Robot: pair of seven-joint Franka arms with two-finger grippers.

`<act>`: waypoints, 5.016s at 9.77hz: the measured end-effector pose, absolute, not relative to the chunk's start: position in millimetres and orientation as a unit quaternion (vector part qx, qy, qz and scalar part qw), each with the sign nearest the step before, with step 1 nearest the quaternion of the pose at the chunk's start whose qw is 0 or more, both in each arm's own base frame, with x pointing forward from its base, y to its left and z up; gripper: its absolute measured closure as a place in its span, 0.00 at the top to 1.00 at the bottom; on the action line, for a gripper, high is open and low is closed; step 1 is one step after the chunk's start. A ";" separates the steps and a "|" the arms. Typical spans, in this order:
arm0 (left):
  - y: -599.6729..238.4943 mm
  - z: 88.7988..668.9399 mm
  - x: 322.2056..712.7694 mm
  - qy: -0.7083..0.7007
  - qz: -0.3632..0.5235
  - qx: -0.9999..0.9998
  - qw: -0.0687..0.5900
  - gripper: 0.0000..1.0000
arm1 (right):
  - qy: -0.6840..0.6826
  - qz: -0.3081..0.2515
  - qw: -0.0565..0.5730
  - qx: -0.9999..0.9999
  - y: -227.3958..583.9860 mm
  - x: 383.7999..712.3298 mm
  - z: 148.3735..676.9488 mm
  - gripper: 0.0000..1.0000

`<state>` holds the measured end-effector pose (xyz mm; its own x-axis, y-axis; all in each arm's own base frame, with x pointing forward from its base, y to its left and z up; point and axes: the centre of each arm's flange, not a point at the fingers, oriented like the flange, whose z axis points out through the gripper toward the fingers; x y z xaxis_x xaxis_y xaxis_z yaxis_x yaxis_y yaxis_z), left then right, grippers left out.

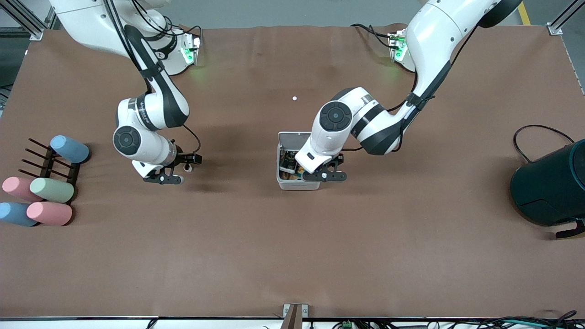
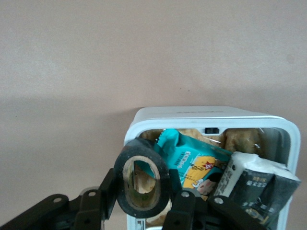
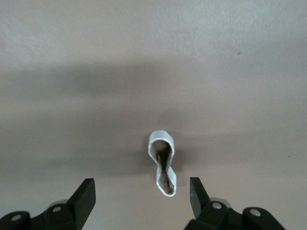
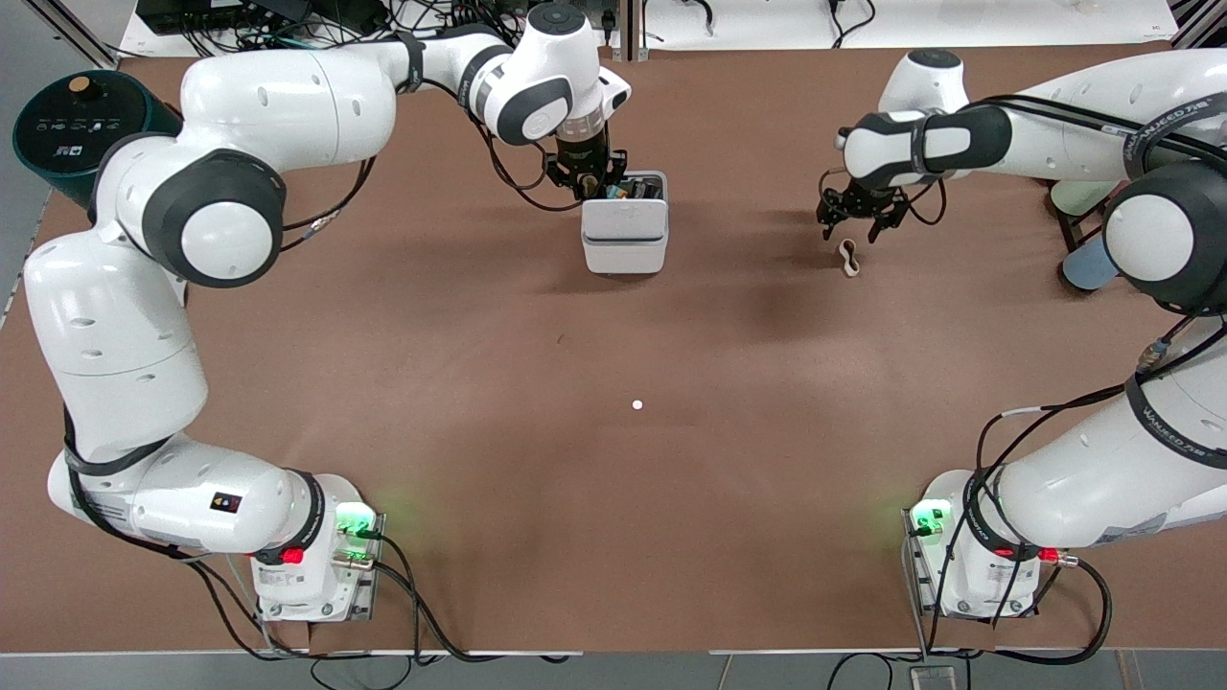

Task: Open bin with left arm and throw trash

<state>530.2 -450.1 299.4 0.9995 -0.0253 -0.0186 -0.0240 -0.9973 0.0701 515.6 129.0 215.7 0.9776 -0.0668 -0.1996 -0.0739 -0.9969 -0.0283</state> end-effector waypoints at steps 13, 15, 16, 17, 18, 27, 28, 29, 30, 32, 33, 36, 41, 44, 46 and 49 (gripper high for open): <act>-246.6 515.2 600.6 0.101 0.011 0.995 -0.014 1.00 | 0.140 0.108 0.015 -0.984 186.6 555.7 266.3 0.06; -203.9 548.5 598.7 0.073 -0.002 0.997 -0.011 1.00 | 0.210 0.085 0.037 -0.973 272.1 571.9 359.1 0.06; -184.8 567.2 592.5 0.054 -0.009 0.998 -0.009 1.00 | 0.241 0.069 0.056 -0.966 315.4 568.2 391.6 0.06; -154.0 589.9 585.9 0.041 -0.011 0.999 -0.007 1.00 | 0.265 0.061 0.069 -0.960 354.8 561.0 409.2 0.06; -117.5 612.7 576.5 0.031 -0.013 0.999 -0.009 1.00 | 0.286 0.056 0.078 -0.953 390.9 554.5 410.0 0.06; -31.4 641.0 568.1 0.011 0.004 1.000 -0.018 1.00 | 0.271 0.062 0.079 -0.957 492.0 516.4 332.4 0.06; -31.4 641.3 568.9 0.011 0.004 1.000 -0.018 1.00 | 0.270 0.064 0.075 -0.958 493.4 514.8 326.1 0.07; -31.2 641.2 569.3 0.011 0.004 1.000 -0.018 1.00 | 0.272 0.065 0.072 -0.957 491.1 516.9 322.7 0.09; -31.7 641.0 569.5 0.011 0.004 1.000 -0.015 1.00 | 0.276 0.063 0.071 -0.956 487.2 520.6 321.7 0.14; -32.9 640.6 569.7 0.011 0.003 1.000 -0.009 1.00 | 0.282 0.062 0.072 -0.955 481.2 526.7 322.4 0.31; -32.7 640.6 569.7 0.011 0.003 1.000 -0.009 1.00 | 0.282 0.061 0.073 -0.955 480.8 527.8 323.6 0.48; -32.1 640.8 569.8 0.012 0.003 1.000 -0.009 1.00 | 0.279 0.063 0.073 -0.956 484.3 526.2 329.7 0.68; -25.6 641.4 570.2 0.017 0.004 1.000 -0.009 1.00 | 0.247 0.101 0.034 -0.963 351.3 567.4 482.0 0.68; -7.5 640.8 571.1 0.028 0.003 1.000 -0.008 1.00 | 0.164 0.124 0.040 -0.978 186.6 573.3 573.0 0.71; -8.2 640.9 571.3 0.028 0.003 1.000 -0.008 1.00 | 0.095 0.122 0.058 -0.986 90.4 567.9 605.1 0.75; -8.6 640.7 571.5 0.027 0.003 1.000 -0.008 1.00 | 0.008 0.116 0.035 -0.993 21.4 551.0 626.7 0.89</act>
